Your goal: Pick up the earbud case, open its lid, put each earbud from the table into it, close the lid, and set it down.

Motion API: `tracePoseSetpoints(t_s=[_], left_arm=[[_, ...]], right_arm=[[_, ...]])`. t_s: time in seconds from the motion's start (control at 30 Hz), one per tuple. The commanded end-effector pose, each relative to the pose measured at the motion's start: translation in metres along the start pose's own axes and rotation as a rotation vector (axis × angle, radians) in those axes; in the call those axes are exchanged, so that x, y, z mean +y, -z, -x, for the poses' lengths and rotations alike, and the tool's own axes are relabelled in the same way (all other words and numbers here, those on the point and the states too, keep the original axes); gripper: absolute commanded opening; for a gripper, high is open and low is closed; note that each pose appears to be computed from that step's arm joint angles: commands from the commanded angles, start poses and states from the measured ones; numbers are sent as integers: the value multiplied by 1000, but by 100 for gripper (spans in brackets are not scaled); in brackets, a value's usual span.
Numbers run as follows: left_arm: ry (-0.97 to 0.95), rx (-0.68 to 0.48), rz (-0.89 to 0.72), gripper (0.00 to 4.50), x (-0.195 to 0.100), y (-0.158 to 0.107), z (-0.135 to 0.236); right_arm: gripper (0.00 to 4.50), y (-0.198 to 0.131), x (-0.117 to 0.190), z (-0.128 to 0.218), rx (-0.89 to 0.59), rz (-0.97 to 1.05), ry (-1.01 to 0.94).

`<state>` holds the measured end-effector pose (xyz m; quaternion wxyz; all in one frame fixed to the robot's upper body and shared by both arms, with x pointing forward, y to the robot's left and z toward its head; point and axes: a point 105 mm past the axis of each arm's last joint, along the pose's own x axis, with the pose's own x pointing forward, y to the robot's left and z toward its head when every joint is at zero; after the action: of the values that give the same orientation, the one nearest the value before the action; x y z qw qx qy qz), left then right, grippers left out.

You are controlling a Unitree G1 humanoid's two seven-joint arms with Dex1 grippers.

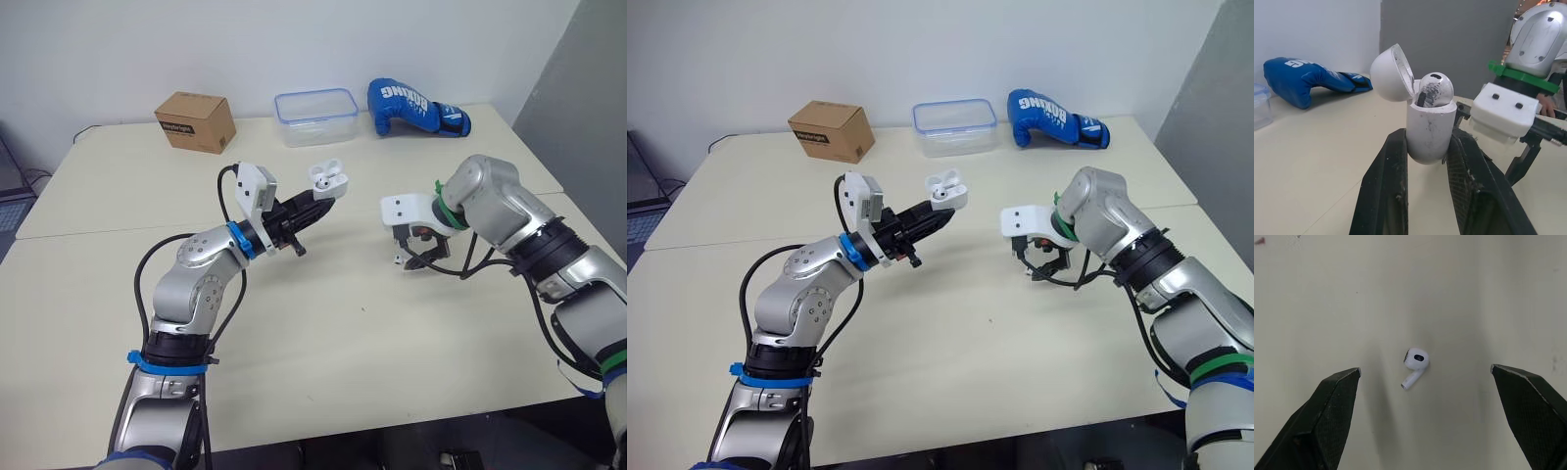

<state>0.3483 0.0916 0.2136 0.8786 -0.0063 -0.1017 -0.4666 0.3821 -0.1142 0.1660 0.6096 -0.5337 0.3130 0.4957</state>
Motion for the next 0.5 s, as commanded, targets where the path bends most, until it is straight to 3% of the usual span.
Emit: tracePoseSetpoints(t_s=[0.03, 0.47, 0.5], left_arm=[[18, -36, -43, 71, -3, -13, -2], [17, -35, -43, 71, -4, -12, -3], [17, -35, -43, 71, -4, -12, -3]], right_arm=[[447, -5, -5, 5, 14, 44, 17], [447, 1, -2, -16, 70, 38, -20], [431, 1, -2, -18, 71, 34, -24]])
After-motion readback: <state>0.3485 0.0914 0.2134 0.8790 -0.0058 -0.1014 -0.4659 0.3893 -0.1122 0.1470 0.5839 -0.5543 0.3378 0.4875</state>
